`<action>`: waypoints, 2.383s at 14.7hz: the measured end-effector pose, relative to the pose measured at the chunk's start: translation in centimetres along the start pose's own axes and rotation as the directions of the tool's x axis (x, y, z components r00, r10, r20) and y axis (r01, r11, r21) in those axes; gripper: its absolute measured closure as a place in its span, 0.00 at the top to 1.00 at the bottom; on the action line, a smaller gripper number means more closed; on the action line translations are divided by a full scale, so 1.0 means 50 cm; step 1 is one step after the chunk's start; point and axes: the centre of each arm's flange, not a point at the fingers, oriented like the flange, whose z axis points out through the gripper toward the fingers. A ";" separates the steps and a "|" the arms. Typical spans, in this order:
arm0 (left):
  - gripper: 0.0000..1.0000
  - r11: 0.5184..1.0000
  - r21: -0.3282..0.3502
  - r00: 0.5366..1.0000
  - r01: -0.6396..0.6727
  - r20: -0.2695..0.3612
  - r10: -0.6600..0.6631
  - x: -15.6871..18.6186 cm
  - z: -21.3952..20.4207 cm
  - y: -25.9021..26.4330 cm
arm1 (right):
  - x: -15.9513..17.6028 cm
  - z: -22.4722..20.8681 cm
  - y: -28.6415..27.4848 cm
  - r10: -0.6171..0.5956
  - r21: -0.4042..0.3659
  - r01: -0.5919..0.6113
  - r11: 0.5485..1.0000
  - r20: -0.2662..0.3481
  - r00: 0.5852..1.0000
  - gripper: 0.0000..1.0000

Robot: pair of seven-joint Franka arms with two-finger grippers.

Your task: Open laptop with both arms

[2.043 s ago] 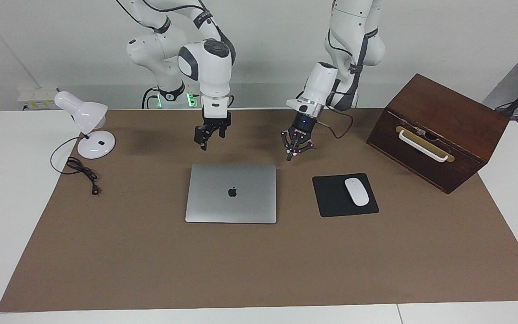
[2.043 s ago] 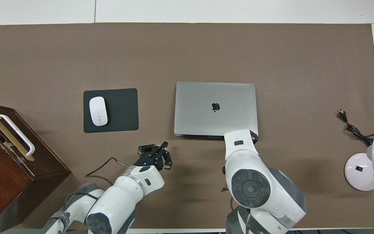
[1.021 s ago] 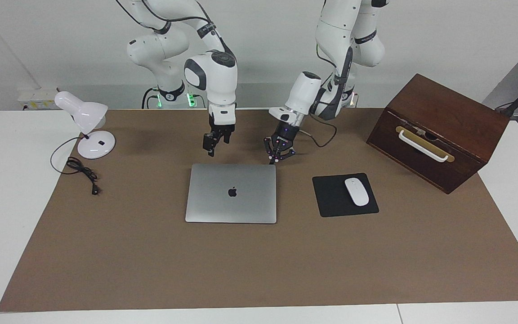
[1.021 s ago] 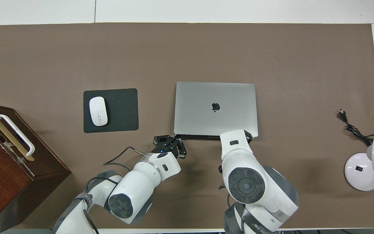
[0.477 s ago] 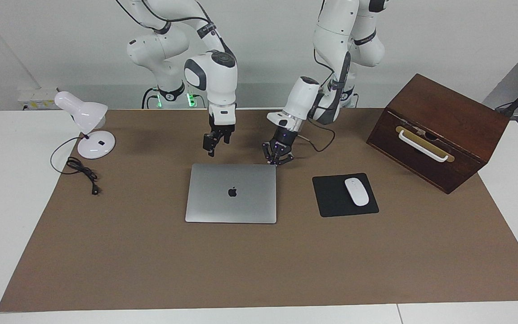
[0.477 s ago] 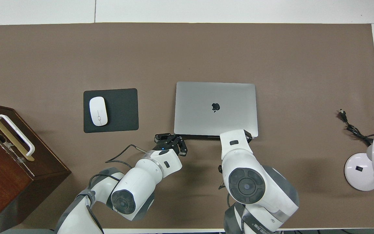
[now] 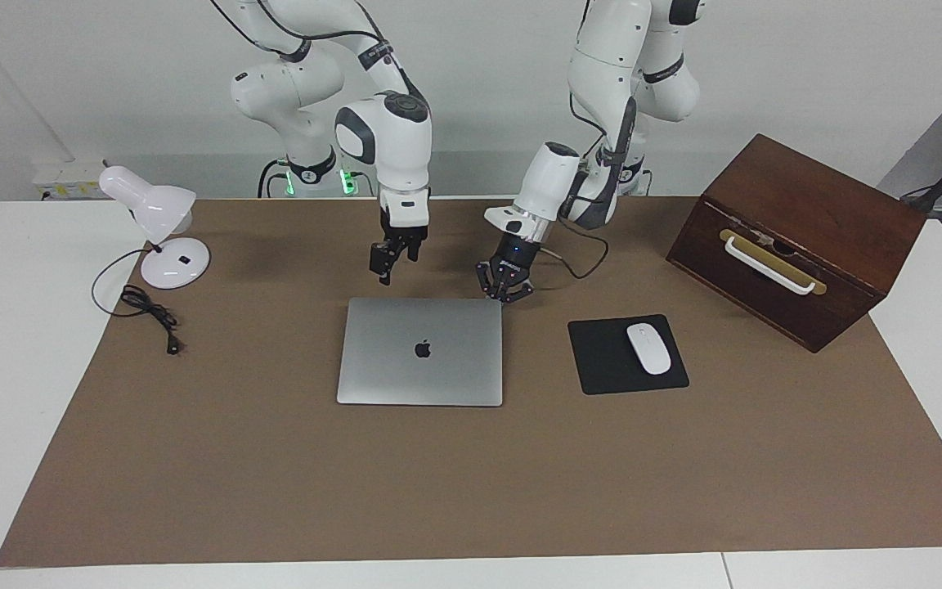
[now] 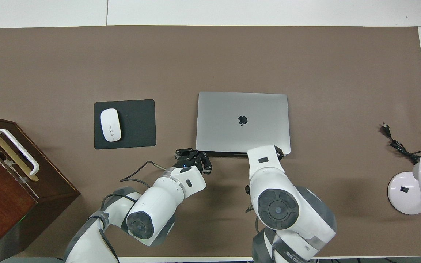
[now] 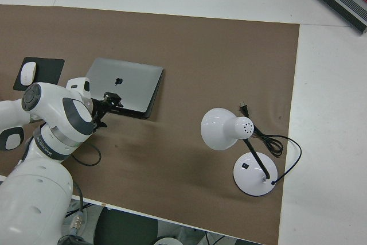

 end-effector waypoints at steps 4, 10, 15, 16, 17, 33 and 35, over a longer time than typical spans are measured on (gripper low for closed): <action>0.01 1.000 0.000 1.000 0.000 -0.001 0.000 0.001 0.001 -0.001 | 0.016 0.033 -0.007 -0.019 -0.002 0.019 1.000 -0.036 0.999 1.00; 0.01 1.000 0.004 1.000 0.003 -0.003 -0.003 0.004 0.003 -0.006 | 0.019 0.056 0.006 -0.019 -0.012 0.018 1.000 -0.052 0.998 1.00; 0.01 1.000 0.004 1.000 0.001 -0.004 -0.001 0.004 0.003 -0.006 | 0.026 0.060 0.043 0.013 -0.017 -0.014 1.000 -0.069 0.998 1.00; 0.01 1.000 0.004 1.000 0.000 -0.004 0.000 0.004 0.003 -0.006 | 0.030 0.064 0.043 0.012 -0.016 -0.014 1.000 -0.068 0.998 1.00; 0.01 1.000 0.004 1.000 0.000 -0.004 0.000 0.004 0.003 -0.006 | 0.033 0.068 0.044 0.012 -0.015 -0.013 1.000 -0.066 0.998 1.00; 0.01 1.000 0.004 1.000 -0.001 -0.006 0.001 0.003 0.004 -0.006 | 0.045 0.087 0.068 0.026 -0.015 -0.028 1.000 -0.094 0.995 1.00; 0.01 1.000 0.004 1.000 -0.001 -0.006 0.002 0.003 0.004 -0.006 | 0.052 0.082 0.086 0.031 -0.022 -0.033 0.999 -0.103 0.994 1.00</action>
